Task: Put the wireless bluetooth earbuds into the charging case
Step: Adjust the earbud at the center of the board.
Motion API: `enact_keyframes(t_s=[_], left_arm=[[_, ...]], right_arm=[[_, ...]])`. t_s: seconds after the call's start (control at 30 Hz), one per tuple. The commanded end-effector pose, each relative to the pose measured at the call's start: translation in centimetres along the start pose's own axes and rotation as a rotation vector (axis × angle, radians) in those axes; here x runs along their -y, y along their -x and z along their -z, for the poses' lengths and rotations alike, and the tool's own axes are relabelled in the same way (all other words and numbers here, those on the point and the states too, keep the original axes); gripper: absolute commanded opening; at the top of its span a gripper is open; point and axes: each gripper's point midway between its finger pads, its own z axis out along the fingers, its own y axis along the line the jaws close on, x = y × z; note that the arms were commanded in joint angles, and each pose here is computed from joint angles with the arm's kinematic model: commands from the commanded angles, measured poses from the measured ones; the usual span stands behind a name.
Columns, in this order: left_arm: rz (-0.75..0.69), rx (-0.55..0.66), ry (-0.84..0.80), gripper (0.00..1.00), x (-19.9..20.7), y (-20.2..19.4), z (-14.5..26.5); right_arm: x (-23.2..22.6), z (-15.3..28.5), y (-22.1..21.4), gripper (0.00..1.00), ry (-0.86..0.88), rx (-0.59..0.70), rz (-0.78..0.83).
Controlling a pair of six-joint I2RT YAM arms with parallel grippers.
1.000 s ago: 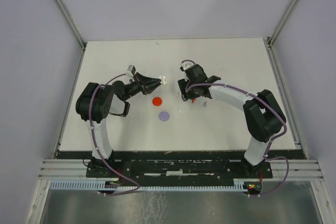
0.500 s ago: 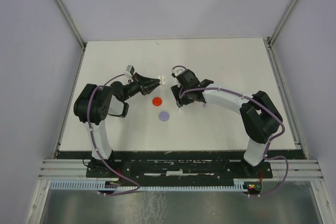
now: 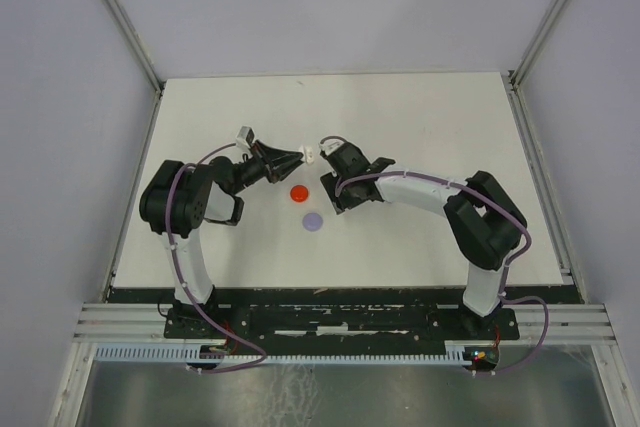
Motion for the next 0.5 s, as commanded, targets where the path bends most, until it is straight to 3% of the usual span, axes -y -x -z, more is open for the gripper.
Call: enact_keyframes(t_s=[0.0,0.47], left_arm=[[-0.158,-0.027,-0.16,0.03,4.8,-0.8,0.8],[-0.153,-0.019,-0.15,0.03,4.5,-0.6,1.2]], right_arm=[[-0.2,-0.4,0.6,0.63,-0.024,0.02,0.005],[0.1,-1.5,-0.3,0.62,-0.056,-0.008,0.029]])
